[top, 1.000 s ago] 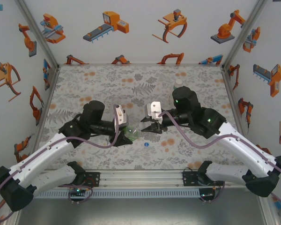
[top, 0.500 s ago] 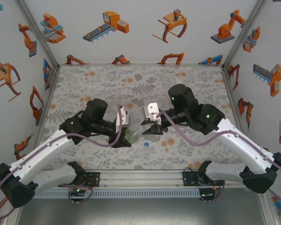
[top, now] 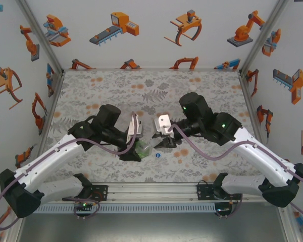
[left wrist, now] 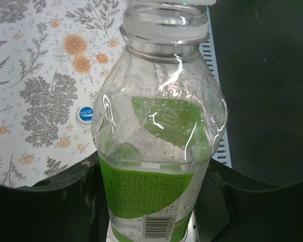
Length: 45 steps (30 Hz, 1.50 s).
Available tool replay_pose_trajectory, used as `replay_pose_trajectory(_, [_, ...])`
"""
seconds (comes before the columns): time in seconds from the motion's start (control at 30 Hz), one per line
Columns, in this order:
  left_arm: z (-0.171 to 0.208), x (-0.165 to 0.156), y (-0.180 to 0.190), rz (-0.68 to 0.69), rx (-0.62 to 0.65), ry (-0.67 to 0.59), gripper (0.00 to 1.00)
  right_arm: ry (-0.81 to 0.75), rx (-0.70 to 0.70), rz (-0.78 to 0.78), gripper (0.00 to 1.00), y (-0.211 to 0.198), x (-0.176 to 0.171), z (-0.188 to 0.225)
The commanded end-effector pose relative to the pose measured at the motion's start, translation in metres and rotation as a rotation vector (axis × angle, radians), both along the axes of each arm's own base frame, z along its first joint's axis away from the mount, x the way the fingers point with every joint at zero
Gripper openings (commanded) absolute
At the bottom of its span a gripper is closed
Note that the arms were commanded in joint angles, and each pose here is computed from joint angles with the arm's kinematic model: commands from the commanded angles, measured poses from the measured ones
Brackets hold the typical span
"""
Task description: Screw on the bottle caps
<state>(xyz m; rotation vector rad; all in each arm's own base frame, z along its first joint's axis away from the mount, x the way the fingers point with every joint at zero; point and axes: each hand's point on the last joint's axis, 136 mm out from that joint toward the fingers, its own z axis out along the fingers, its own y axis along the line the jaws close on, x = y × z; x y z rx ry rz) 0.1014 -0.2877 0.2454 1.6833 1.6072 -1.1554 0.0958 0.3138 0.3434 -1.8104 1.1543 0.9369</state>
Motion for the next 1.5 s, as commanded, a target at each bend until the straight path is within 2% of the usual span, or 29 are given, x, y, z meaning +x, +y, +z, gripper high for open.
replay_pose_trajectory(0.0, [0.021, -0.012, -0.005, -0.087, -0.067, 0.005, 0.00, -0.036, 0.052, 0.077, 0.06, 0.001, -0.015, 0.014])
replay_pose_trajectory(0.57, [0.051, -0.030, -0.003, -0.183, -0.180, -0.004, 0.00, -0.055, 0.165, 0.135, 0.01, -0.018, -0.042, 0.037])
replay_pose_trajectory(1.03, [0.045, -0.028, -0.012, -0.204, -0.137, 0.057, 0.00, -0.054, 0.143, 0.118, 0.00, -0.015, -0.038, 0.032])
replay_pose_trajectory(1.47, [0.053, -0.046, -0.004, -0.277, -0.180, 0.018, 0.00, -0.060, 0.161, 0.089, 0.00, -0.015, -0.036, 0.038])
